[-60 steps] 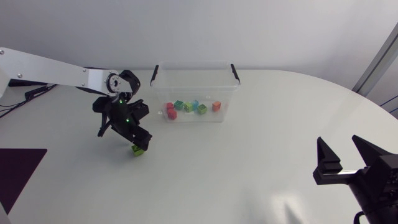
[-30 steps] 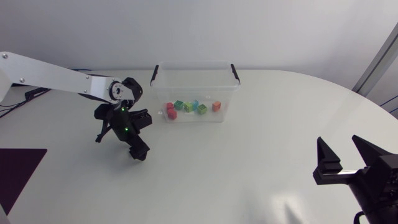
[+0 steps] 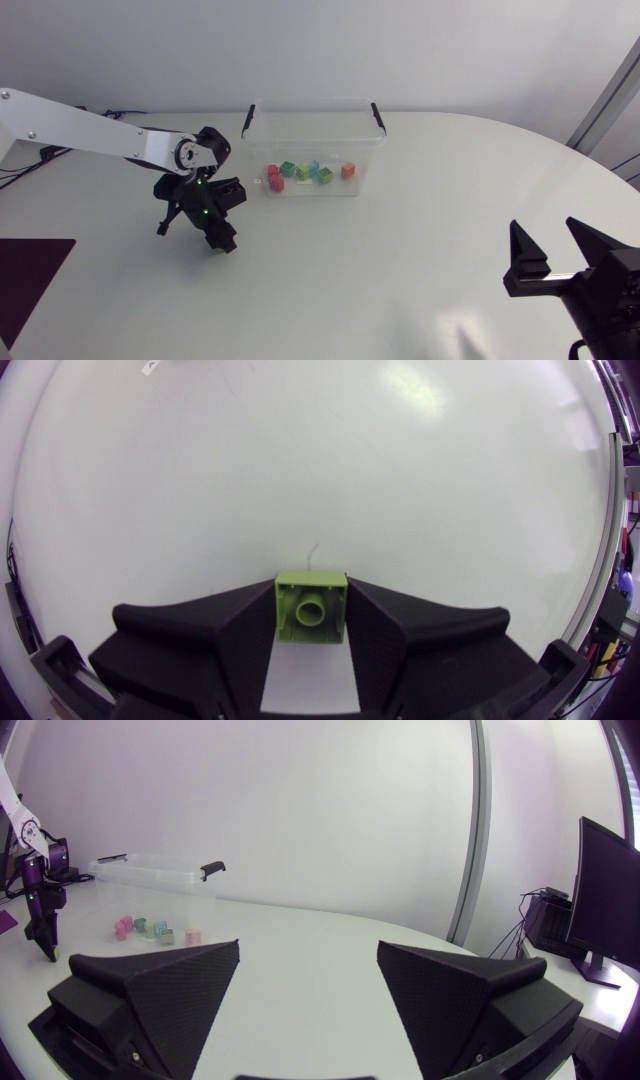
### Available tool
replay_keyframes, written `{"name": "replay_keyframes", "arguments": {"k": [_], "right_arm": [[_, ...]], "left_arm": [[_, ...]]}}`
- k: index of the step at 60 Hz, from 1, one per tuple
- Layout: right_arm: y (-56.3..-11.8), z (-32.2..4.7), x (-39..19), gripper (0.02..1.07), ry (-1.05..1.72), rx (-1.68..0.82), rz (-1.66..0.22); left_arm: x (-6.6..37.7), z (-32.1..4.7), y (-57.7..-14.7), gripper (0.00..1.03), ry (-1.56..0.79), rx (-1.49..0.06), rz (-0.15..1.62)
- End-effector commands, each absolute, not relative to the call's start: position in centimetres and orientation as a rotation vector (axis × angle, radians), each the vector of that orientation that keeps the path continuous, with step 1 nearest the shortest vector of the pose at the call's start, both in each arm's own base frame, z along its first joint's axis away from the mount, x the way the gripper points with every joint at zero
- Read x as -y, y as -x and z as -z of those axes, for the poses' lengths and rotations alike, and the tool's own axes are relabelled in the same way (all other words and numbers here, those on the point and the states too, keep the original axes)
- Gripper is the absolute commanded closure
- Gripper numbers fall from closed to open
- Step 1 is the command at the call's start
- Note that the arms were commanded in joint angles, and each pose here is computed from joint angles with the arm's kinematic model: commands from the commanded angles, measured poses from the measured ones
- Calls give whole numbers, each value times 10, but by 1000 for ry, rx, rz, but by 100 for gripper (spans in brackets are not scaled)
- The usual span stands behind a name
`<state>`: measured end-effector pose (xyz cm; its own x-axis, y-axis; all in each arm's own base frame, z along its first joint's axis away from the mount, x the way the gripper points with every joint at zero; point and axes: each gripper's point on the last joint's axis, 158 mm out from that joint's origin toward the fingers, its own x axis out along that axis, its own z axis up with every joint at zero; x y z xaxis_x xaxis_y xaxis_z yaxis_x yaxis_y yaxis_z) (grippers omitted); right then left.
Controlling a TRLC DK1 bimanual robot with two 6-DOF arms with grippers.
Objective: Place the duplo bricks in the container
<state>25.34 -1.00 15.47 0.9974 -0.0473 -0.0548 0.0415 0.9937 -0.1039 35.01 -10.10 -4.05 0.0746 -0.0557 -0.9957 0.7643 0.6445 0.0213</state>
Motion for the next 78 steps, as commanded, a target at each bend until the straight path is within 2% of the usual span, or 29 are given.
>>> {"name": "replay_keyframes", "arguments": {"k": [1, 11, 21, 30, 38, 43, 52, 63, 78], "right_arm": [[-254, -150, 11, 7, 112, -55, 50], [-254, -150, 11, 7, 112, -55, 50], [-254, -150, 11, 7, 112, -55, 50], [-254, -150, 11, 7, 112, -55, 50], [-254, -150, 11, 7, 112, -55, 48], [-254, -150, 11, 7, 112, -55, 48], [-254, -150, 11, 7, 112, -55, 50], [-254, -150, 11, 7, 112, -55, 50], [-254, -150, 11, 7, 112, -55, 50]], "left_arm": [[94, 44, -339, 78, -679, -1384, 700], [90, 53, -336, 82, -684, -1397, 698], [89, 38, -340, 84, -677, -1392, 688], [93, -8, -345, 84, -682, -1320, 676], [107, -71, -356, 84, -677, -1178, 647], [115, -100, -357, 84, -675, -1141, 647], [137, -146, -385, 84, -627, -1028, 613], [154, -168, -430, 84, -519, -951, 541], [162, -200, -506, 84, -290, -682, 400]]}}
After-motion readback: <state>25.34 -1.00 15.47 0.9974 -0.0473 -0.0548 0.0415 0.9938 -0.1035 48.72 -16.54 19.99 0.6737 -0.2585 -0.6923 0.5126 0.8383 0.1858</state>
